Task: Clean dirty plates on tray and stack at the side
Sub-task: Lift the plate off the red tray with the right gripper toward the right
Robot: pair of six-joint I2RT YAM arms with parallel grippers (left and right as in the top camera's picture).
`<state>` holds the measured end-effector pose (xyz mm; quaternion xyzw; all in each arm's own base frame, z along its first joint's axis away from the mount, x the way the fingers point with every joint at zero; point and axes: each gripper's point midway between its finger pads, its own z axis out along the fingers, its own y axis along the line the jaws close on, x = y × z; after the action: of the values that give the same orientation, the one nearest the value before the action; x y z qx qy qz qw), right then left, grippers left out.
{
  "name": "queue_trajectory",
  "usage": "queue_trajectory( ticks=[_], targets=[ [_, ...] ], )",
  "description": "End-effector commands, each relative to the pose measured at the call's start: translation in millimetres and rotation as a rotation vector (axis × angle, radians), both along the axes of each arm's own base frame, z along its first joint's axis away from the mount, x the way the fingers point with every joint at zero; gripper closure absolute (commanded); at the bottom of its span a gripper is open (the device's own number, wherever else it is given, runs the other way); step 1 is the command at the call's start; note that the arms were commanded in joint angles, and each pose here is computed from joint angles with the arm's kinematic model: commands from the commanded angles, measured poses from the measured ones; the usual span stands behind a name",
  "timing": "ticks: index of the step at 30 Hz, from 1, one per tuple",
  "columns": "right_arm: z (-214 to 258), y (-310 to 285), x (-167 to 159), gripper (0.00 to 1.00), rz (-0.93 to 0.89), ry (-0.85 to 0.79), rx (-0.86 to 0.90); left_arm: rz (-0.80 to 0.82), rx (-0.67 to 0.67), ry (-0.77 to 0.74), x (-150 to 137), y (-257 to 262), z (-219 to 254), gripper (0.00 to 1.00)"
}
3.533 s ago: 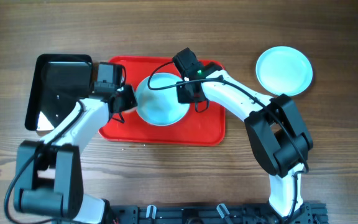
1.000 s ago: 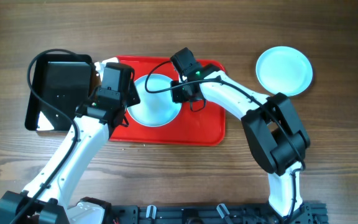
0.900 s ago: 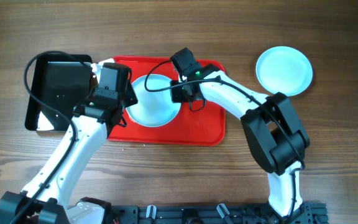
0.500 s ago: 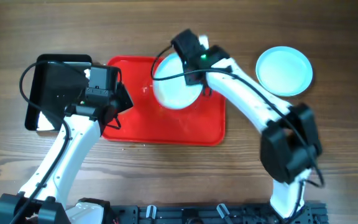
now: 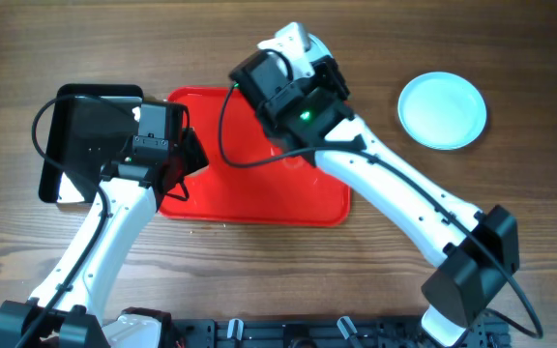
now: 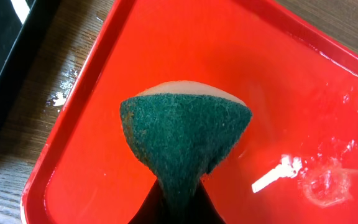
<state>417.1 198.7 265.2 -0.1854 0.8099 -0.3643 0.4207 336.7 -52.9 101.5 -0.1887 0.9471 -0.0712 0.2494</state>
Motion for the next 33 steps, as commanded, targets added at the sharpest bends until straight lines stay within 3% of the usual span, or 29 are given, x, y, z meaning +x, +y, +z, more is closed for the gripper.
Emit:
queue_trajectory(
  ticks=[1,16,22,25,29,33],
  targets=[
    [23.5,-0.6,-6.8,0.96,0.000,-0.034,-0.160,0.009,-0.019,0.006,-0.1,-0.7,-3.0,0.96],
    [51.5,-7.2,-19.6,0.96,-0.097,-0.144,-0.287,-0.038,-0.136,-0.011,4.9,-17.1,2.3,0.96],
    [51.7,-9.8,-15.4,0.96,-0.120,-0.180,-0.219,-0.038,-0.136,-0.010,4.8,-17.1,2.0,0.96],
    [32.9,-14.4,-6.2,0.96,-0.099,-0.133,-0.111,-0.041,-0.134,-0.009,4.6,-17.0,1.9,0.96],
    [-32.3,-31.8,0.2,0.96,-0.105,0.112,0.226,-0.040,-0.134,-0.004,3.5,-16.9,1.1,0.96],
    [-57.9,-73.3,10.2,0.96,-0.192,0.288,0.609,-0.040,-0.133,-0.002,3.0,-16.7,0.7,0.96]
  ],
)
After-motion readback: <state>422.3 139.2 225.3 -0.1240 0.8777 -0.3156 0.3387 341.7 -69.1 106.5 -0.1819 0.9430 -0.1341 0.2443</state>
